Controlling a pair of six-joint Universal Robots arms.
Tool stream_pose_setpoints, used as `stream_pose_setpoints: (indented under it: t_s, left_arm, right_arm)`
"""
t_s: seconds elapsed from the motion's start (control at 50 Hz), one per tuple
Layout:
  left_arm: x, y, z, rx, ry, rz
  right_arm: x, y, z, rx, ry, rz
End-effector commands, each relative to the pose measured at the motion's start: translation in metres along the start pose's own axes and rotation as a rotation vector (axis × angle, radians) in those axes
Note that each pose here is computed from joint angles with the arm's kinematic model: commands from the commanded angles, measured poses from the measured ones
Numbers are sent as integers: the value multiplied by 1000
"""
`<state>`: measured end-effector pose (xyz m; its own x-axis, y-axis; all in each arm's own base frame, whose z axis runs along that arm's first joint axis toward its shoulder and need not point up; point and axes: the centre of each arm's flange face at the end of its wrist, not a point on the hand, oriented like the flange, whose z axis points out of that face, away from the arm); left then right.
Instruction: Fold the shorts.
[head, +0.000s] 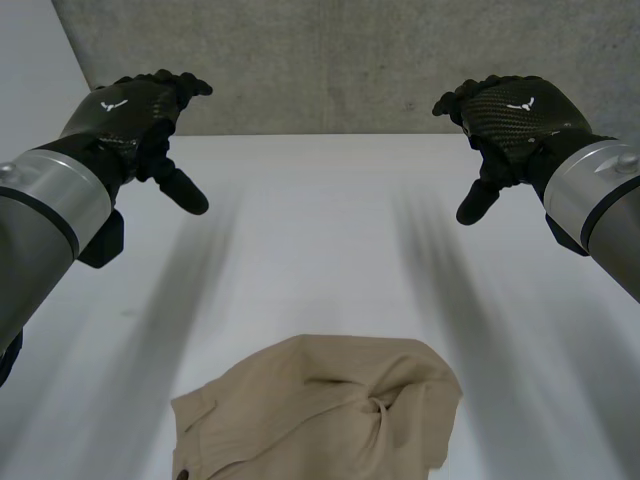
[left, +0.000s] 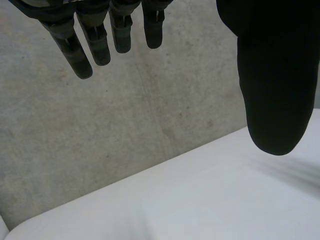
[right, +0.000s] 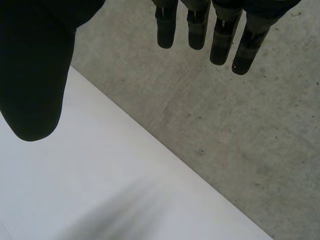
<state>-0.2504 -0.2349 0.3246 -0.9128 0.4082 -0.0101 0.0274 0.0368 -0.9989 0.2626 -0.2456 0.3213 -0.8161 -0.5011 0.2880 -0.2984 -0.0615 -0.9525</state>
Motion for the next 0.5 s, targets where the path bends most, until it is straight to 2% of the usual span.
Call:
stream_pose_setpoints:
  t_s: [0.02, 0.16, 0.24, 0.4, 0.5]
  left_arm:
    - [28, 19, -13, -130, 149, 85]
    - [69, 67, -45, -358, 403, 324]
    - [91, 90, -61, -405, 506, 402]
    - [112, 137, -69, -510, 595, 453]
    - [116, 137, -53, -410, 551, 455]
  right_arm:
    - [1, 0, 0, -1, 3, -7]
    - [-1, 5, 3, -18, -3, -53]
    - [-3, 11, 4, -35, -9, -65]
    - [-3, 14, 6, -45, -13, -66]
    - [-4, 14, 6, -47, -13, -65]
